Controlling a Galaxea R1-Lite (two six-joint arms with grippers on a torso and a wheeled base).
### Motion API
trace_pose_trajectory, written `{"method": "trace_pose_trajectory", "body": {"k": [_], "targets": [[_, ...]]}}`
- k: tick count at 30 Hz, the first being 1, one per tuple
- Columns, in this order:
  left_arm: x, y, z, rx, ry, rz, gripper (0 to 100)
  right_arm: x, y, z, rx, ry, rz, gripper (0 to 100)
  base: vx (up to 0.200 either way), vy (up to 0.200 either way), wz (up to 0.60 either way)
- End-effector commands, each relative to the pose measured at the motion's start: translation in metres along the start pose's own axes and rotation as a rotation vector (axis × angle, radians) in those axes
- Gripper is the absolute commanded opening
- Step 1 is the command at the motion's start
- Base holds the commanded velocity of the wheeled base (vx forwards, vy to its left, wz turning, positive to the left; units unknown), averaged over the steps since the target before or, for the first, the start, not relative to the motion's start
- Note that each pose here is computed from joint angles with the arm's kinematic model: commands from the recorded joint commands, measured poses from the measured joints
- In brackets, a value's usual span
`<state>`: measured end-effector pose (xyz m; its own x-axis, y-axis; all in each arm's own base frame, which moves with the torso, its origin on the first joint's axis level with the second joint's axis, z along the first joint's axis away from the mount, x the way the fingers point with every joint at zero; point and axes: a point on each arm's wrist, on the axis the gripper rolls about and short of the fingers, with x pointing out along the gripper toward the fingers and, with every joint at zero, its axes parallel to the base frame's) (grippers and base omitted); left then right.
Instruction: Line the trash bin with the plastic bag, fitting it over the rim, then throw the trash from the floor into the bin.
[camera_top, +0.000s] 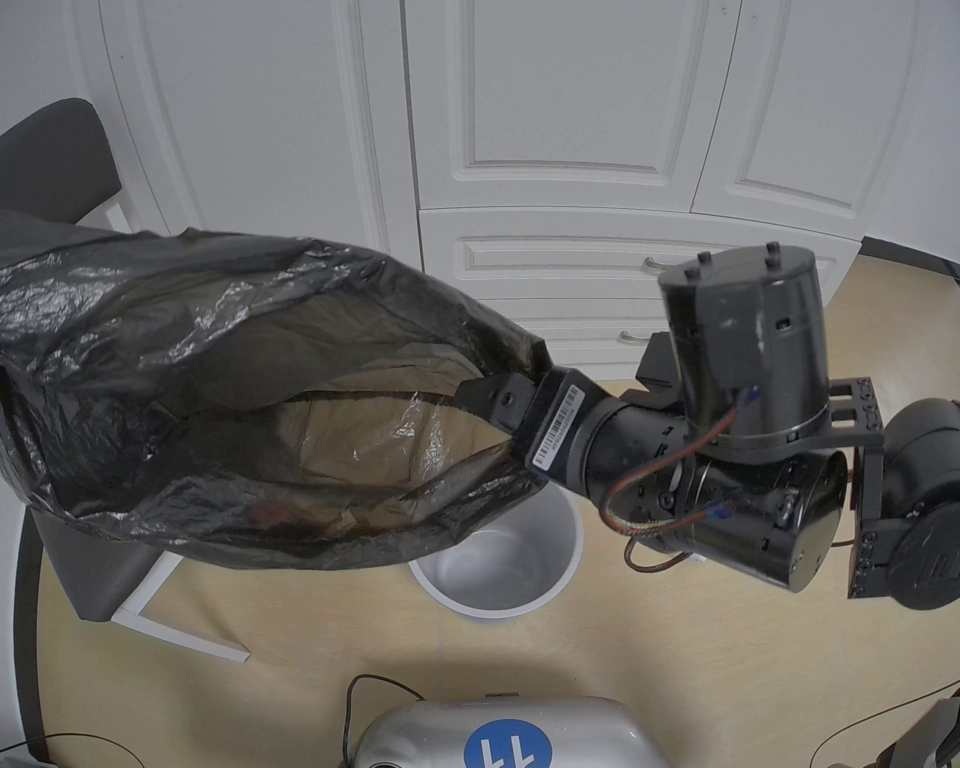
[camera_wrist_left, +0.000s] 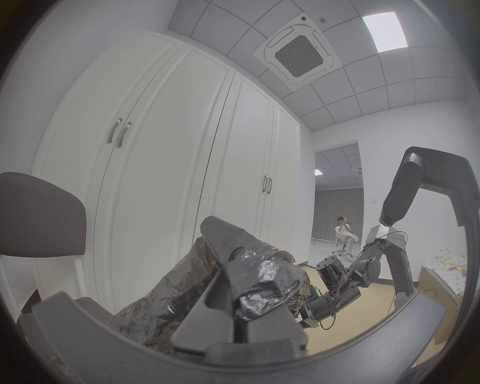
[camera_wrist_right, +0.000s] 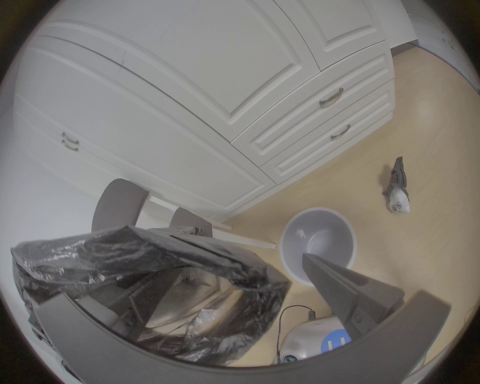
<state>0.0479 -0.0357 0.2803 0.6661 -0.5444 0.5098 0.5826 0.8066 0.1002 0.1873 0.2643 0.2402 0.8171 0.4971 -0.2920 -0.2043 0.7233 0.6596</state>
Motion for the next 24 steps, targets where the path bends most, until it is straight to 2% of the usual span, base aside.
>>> {"method": "trace_pose_trajectory", "body": {"k": [1,5,9,11,12,14,16,20,24], "targets": [[-0.001,0.0,0.002,0.0,-0.009,0.0,0,-0.003,0.0,0.005,0.0,-0.01,0.009,100,0.0,0.0,0.0],[-0.001,0.0,0.002,0.0,-0.009,-0.001,0,-0.001,-0.013,-0.007,-0.076,0.023,-0.023,100,0.0,0.0,0.0],[-0.001,0.0,0.002,0.0,-0.009,0.0,0,-0.002,-0.021,-0.013,-0.125,0.015,0.006,100,0.0,0.0,0.0],[-0.001,0.0,0.002,0.0,-0.01,0.0,0,-0.005,-0.027,-0.017,-0.155,0.001,0.069,100,0.0,0.0,0.0],[-0.001,0.0,0.002,0.001,-0.01,0.0,0,-0.005,-0.027,-0.017,-0.155,-0.001,0.074,100,0.0,0.0,0.0],[-0.001,0.0,0.002,0.001,-0.008,0.002,0,-0.011,-0.035,-0.023,-0.197,-0.016,0.171,100,0.0,0.0,0.0],[-0.001,0.0,0.002,0.0,-0.009,0.0,0,-0.013,-0.042,-0.029,-0.235,-0.005,0.218,100,0.0,0.0,0.0],[-0.001,0.0,0.002,-0.001,-0.009,-0.001,0,-0.016,-0.054,-0.04,-0.31,0.009,0.261,100,0.0,0.0,0.0],[-0.002,0.0,0.001,-0.002,-0.007,-0.001,0,-0.018,-0.057,-0.043,-0.327,0.022,0.285,100,0.0,0.0,0.0]]}}
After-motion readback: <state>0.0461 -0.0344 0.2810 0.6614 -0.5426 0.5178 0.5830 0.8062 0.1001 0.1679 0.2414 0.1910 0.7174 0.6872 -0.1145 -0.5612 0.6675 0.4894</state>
